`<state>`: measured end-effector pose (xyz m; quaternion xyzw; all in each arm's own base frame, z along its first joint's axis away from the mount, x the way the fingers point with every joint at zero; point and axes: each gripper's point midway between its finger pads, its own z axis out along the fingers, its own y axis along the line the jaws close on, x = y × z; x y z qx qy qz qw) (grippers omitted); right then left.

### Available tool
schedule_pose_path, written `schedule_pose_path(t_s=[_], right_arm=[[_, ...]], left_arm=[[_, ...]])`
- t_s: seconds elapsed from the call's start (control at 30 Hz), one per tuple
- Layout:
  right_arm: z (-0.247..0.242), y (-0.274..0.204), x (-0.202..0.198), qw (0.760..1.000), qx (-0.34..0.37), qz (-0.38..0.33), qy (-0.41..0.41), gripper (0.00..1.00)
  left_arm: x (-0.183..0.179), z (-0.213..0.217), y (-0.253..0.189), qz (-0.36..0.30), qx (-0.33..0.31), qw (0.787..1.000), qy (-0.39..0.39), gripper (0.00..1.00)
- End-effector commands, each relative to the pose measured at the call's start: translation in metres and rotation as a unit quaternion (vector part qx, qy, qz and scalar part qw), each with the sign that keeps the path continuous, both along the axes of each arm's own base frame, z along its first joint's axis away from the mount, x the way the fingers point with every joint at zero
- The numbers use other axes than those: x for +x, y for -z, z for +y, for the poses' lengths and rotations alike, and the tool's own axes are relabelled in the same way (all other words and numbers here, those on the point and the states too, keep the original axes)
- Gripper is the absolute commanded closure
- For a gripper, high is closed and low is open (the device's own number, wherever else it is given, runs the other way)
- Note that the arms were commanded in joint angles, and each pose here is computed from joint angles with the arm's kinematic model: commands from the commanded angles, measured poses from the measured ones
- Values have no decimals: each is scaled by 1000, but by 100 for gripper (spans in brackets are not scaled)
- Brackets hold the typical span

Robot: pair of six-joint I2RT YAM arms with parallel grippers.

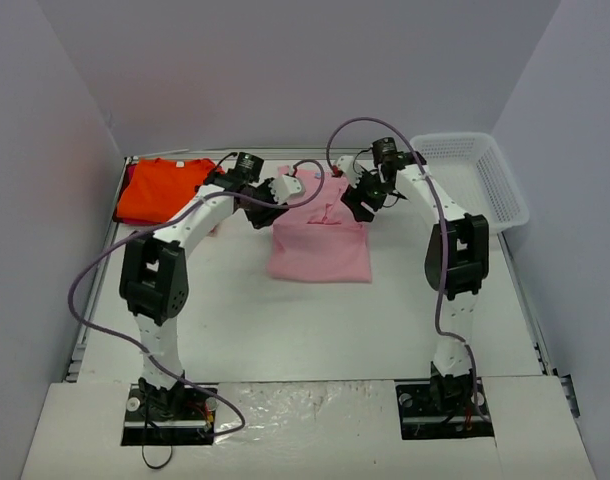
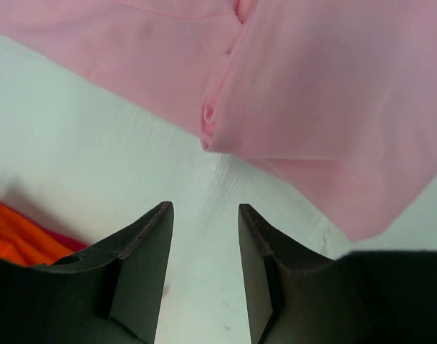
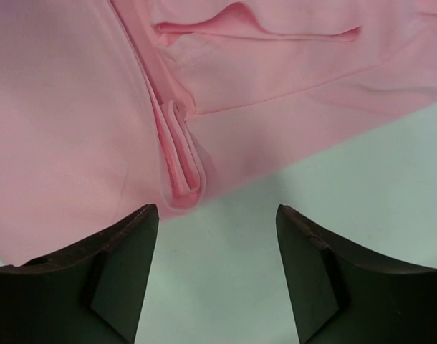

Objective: Fold and stack the t-shirts
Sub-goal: Fold the folded rectangular tshirt in 1/3 of the way

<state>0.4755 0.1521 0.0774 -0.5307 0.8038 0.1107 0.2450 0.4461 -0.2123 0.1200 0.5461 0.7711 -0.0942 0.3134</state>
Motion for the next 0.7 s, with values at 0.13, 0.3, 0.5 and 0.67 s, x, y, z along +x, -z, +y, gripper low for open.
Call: schedule_pose_path(t_s=[0.13,0.3,0.5,0.67], right_arm=[[-8,-91,-30,996,38,-75,31,36],[-12,-74,-89,998,51,-28,25,35],[-16,-54,-133,998,60,16,31,35],[-20,-32,-152,996,54,50,41,35]], left_arm=[[-51,5,-75,-79,-55,995,5,59],[-104,1,-29,-94,-7,994,49,59],[-129,-8,2,-133,35,988,77,60],[-135,-20,25,-167,56,980,95,59]])
